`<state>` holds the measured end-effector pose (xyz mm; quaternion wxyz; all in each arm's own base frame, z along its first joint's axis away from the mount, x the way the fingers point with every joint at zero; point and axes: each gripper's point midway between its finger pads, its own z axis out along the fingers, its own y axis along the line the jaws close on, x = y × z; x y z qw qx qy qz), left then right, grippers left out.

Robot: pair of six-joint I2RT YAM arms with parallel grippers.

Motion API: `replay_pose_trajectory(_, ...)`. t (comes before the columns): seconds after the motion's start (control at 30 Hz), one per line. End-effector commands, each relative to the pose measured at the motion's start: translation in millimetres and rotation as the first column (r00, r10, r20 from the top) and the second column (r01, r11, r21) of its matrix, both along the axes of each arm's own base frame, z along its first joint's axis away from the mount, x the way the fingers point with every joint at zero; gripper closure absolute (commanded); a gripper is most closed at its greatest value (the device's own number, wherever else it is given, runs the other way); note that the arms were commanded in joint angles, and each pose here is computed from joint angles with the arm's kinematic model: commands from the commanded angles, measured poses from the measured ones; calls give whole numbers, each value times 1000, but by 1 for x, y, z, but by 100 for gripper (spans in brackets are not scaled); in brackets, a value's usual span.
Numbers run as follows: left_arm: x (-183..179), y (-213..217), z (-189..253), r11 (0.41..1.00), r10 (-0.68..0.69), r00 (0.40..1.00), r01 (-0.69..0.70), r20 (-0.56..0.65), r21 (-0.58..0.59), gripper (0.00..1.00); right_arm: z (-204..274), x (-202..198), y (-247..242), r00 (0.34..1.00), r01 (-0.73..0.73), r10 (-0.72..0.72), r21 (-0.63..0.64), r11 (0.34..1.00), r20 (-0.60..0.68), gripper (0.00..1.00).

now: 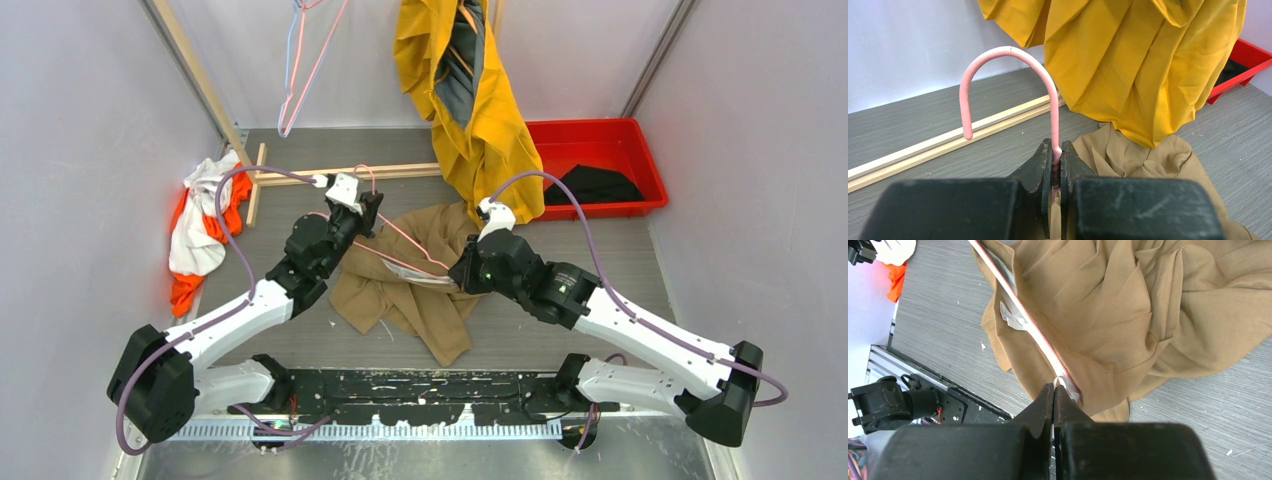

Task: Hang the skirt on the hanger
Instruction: Hang the skirt at the center of the board.

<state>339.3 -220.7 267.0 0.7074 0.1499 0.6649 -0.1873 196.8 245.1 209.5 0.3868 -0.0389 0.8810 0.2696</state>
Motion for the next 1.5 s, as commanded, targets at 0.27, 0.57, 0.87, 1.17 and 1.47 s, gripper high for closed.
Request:
replay_pose_trajectory(0.27, -2, 4, 27, 1000, -2, 997, 3, 82, -13, 100, 38, 5, -9, 996, 23, -28, 55, 998, 90, 98)
replay_pose_trajectory(0.57, -16, 15, 38, 997, 3, 989, 8, 145, -71, 100, 39, 11, -8, 993, 32, -36, 37, 999, 111, 97)
replay_pose_trajectory(0.87, -23, 23, 47, 993, 9, 985, 11, 171, -117, 100, 37, 17, 5, 994, 7, -11, 33, 999, 110, 95)
replay_pose_trajectory(1.17, -25, 28, 55, 988, 14, 982, 15, 187, -156, 100, 41, 24, 20, 992, -32, 29, 17, 999, 120, 93)
replay_pose_trajectory(1.47, -27, 34, 57, 984, 23, 981, 12, 194, -178, 100, 46, 28, 28, 991, -46, 44, 13, 999, 130, 93)
